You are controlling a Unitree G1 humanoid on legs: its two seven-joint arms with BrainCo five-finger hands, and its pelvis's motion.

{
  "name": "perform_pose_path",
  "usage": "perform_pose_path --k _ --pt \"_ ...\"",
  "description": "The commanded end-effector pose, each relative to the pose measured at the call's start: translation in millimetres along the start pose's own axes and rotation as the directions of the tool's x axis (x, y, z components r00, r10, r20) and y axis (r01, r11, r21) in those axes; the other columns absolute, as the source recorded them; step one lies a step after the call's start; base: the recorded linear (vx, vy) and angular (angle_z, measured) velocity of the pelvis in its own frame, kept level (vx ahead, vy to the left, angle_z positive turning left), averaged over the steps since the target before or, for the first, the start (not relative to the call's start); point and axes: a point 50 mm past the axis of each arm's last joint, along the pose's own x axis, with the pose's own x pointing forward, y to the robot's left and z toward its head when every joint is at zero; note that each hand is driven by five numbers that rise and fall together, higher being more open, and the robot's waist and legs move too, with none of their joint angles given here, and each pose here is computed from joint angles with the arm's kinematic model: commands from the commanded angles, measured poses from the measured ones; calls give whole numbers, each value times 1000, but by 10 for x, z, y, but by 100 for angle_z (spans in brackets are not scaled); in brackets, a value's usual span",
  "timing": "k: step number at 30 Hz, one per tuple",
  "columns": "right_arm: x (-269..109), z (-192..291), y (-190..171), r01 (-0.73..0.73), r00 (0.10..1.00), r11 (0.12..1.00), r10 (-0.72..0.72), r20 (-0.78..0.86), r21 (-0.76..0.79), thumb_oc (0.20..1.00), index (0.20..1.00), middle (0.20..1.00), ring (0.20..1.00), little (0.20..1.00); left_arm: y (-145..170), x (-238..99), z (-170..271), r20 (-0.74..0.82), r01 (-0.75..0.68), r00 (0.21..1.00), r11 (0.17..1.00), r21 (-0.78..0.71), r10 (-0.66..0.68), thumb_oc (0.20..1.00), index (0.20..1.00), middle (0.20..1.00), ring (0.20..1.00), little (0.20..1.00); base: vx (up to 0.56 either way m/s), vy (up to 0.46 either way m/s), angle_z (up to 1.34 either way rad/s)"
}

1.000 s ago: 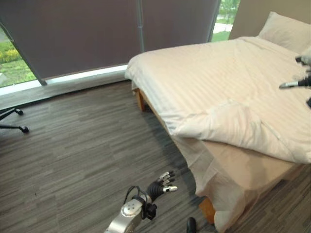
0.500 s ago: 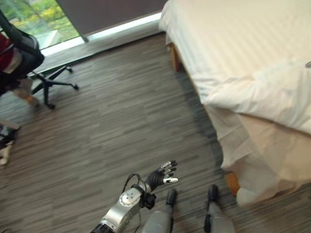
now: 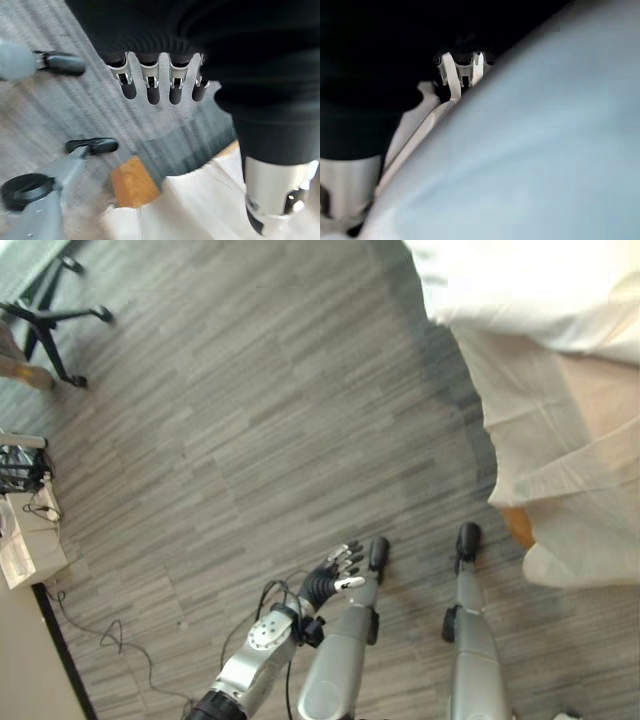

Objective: Making the bed.

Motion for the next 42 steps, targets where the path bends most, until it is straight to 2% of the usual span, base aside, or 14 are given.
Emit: perform_pose_path --k 1,6,9,10,11,12,13,17,21,26,31,33,36,42 --pt "-2 -146 -68 -19 999 993 16 -29 -121 200 200 200 200 200 -109 22 268 123 54 991 999 10 -54 1000 1000 1000 1000 1000 59 36 -5" --pt "-41 -120 129 -59 998 994 61 19 -94 200 200 200 200 200 -105 66 308 139 47 989 999 17 -49 1000 1000 1000 1000 1000 43 25 -5" --pt "-299 66 773 -247 945 969 244 216 -14 200 200 200 200 200 -3 92 441 191 -16 981 998 56 5 1000 1000 1000 1000 1000 34 24 -5" --pt "-467 228 987 -332 885 942 330 328 -52 200 200 200 200 200 33 74 450 200 -41 979 998 53 29 1000 1000 1000 1000 1000 32 17 -4" --pt "-1064 480 1454 -525 680 842 504 532 -127 200 200 200 200 200 114 7 395 191 -99 977 994 41 89 1000 1000 1000 1000 1000 16 17 -8" --pt "-1066 472 1455 -525 681 842 504 531 -126 200 200 200 200 200 115 7 394 190 -98 978 994 42 89 1000 1000 1000 1000 1000 33 27 -16" --pt "-1704 399 1875 -709 473 676 667 575 -200 200 200 200 200 200 159 -72 297 158 -131 980 990 51 121 1000 1000 1000 1000 1000 31 30 -37" --pt "-2817 -76 2582 -889 210 355 878 431 -290 200 200 200 200 200 213 -99 274 134 -159 980 982 99 145 1000 1000 1000 1000 1000 51 65 -23" --pt "-3681 -781 2956 -977 160 179 975 152 -119 200 200 200 200 200 324 -36 246 117 -234 968 968 92 223 1000 1000 1000 1000 1000 44 118 0" --pt "-4148 -1381 3077 -996 83 89 982 -170 30 200 200 200 200 200 301 21 162 78 -211 976 973 92 205 1000 1000 1000 1000 1000 23 91 12" --pt "-4729 -2034 2806 -905 -87 123 883 -461 407 200 200 200 200 200 290 -2 -5 9 -176 984 982 64 175 1000 1000 1000 1000 1000 49 115 18" --pt "-5172 -2386 2464 -736 -233 242 786 -572 633 200 200 200 200 200 315 -77 -135 -43 -170 984 985 36 171 1000 1000 1000 1000 1000 87 92 10" --pt "-5501 -2618 2133 -594 -325 369 703 -633 715 200 200 200 200 200 333 -155 -229 -83 -168 982 985 26 170 1000 1000 1000 1000 1000 48 75 0" --pt "-6037 -2799 1599 -561 -489 405 542 -684 722 200 200 200 200 200 324 -239 -286 -106 -144 984 989 33 146 1000 1000 1000 1000 1000 31 49 -9"
